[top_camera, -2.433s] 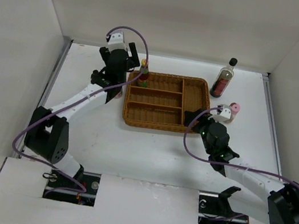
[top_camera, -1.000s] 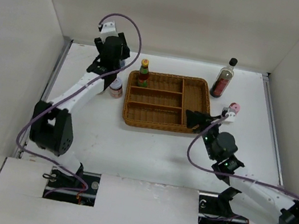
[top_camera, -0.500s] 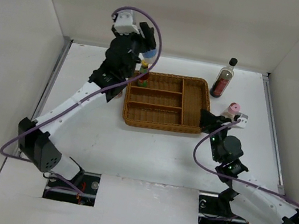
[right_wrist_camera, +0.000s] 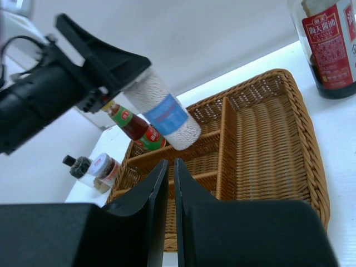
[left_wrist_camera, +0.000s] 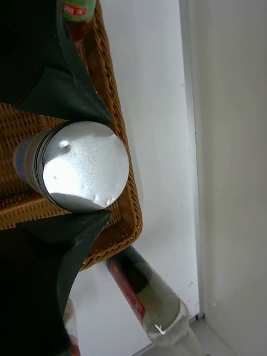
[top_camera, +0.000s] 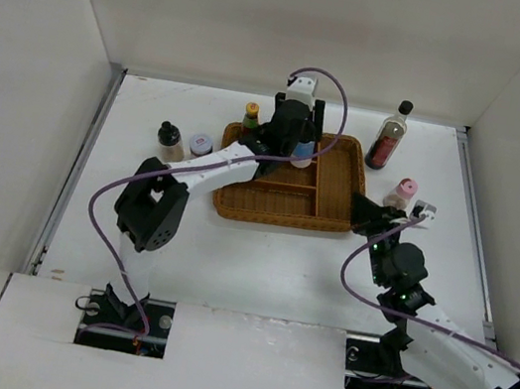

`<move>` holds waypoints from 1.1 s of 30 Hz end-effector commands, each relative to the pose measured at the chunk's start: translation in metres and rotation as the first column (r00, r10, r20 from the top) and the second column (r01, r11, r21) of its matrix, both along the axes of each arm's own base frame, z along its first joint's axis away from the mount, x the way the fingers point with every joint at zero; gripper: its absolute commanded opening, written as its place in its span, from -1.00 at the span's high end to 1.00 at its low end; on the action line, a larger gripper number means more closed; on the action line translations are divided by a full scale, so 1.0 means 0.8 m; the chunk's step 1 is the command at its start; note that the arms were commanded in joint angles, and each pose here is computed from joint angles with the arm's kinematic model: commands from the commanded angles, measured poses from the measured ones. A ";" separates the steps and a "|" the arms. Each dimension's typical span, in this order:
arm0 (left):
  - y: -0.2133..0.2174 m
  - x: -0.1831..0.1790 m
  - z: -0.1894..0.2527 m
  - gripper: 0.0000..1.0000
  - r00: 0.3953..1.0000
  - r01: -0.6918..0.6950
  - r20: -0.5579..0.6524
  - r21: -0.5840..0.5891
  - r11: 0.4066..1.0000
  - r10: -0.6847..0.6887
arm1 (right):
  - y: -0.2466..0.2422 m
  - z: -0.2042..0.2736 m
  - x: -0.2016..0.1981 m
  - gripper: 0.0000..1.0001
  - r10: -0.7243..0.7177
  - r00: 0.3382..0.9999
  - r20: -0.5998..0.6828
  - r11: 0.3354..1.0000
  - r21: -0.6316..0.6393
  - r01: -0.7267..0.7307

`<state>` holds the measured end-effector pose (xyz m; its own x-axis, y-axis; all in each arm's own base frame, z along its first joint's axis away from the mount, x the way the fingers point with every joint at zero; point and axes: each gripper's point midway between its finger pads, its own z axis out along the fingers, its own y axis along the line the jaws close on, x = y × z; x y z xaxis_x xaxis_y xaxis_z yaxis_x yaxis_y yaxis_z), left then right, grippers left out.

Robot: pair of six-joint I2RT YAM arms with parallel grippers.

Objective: Organize the condiment bottles

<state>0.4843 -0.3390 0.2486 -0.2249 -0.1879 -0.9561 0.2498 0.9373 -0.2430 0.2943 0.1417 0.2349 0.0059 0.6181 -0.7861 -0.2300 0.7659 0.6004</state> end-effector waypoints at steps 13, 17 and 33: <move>-0.002 0.041 0.121 0.43 0.970 0.024 0.240 -0.203 0.979 0.026 | 0.002 0.006 0.008 0.65 0.000 1.000 0.017 1.000 0.024 0.000; -0.013 0.048 0.104 0.43 0.972 0.040 0.234 -0.181 0.983 0.003 | 0.002 0.008 0.008 0.63 -0.002 1.000 0.019 1.000 0.024 0.001; -0.019 0.070 -0.008 0.30 0.986 -0.007 0.165 -0.081 0.997 0.020 | -0.002 0.010 0.007 0.59 -0.008 1.000 0.027 1.000 0.031 0.007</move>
